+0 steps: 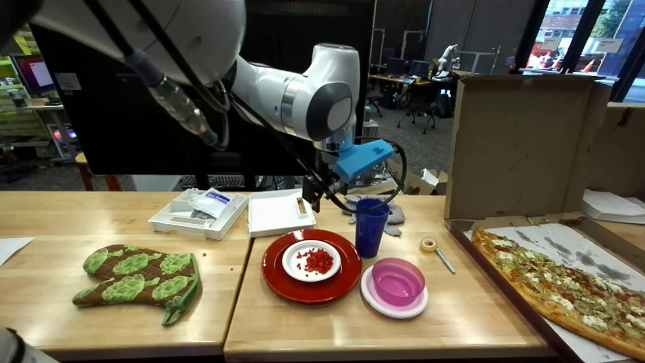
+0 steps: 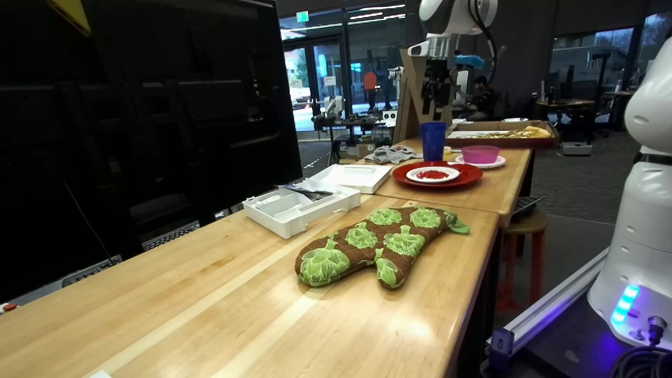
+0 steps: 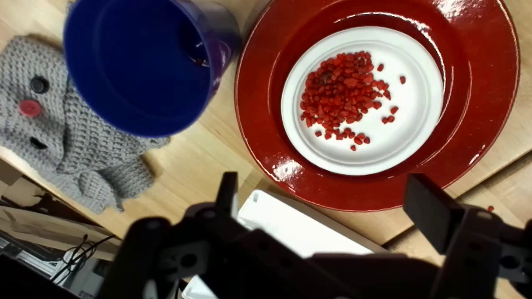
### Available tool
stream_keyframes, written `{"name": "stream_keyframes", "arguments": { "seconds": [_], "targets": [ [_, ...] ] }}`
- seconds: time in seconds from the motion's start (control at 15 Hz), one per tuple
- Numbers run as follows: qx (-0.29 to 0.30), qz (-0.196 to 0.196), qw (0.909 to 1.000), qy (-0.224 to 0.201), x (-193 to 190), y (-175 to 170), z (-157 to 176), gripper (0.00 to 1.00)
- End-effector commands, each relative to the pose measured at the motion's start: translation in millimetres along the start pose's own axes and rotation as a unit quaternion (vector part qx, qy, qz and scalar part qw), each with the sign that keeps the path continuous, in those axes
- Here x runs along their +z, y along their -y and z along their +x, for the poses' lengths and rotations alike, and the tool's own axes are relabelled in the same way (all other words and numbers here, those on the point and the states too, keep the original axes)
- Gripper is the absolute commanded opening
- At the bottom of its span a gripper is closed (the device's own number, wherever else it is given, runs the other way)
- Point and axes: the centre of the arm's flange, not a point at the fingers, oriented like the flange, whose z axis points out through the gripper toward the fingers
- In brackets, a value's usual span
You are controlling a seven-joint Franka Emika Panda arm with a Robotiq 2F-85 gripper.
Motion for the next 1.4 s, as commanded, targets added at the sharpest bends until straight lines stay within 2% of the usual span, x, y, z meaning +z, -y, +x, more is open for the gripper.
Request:
{"name": "stream_keyframes", "arguments": {
  "seconds": [0.0,0.27,0.6,0.93,1.33],
  "targets": [
    [0.039,0.015,0.999,-0.013,0.3,-23.2,-17.3,1.0],
    [0.074,0.026,0.9967,-0.021,7.6,-34.9,-37.6,1.0],
    [0.091,0.022,0.9954,-0.02,9.3,-44.3,-53.1,1.0],
    [0.089,0.02,0.9956,-0.016,14.1,-58.1,-50.3,1.0],
    [0.091,0.039,0.9949,-0.02,31.7,-76.4,-39.4,1.0]
  ]
}}
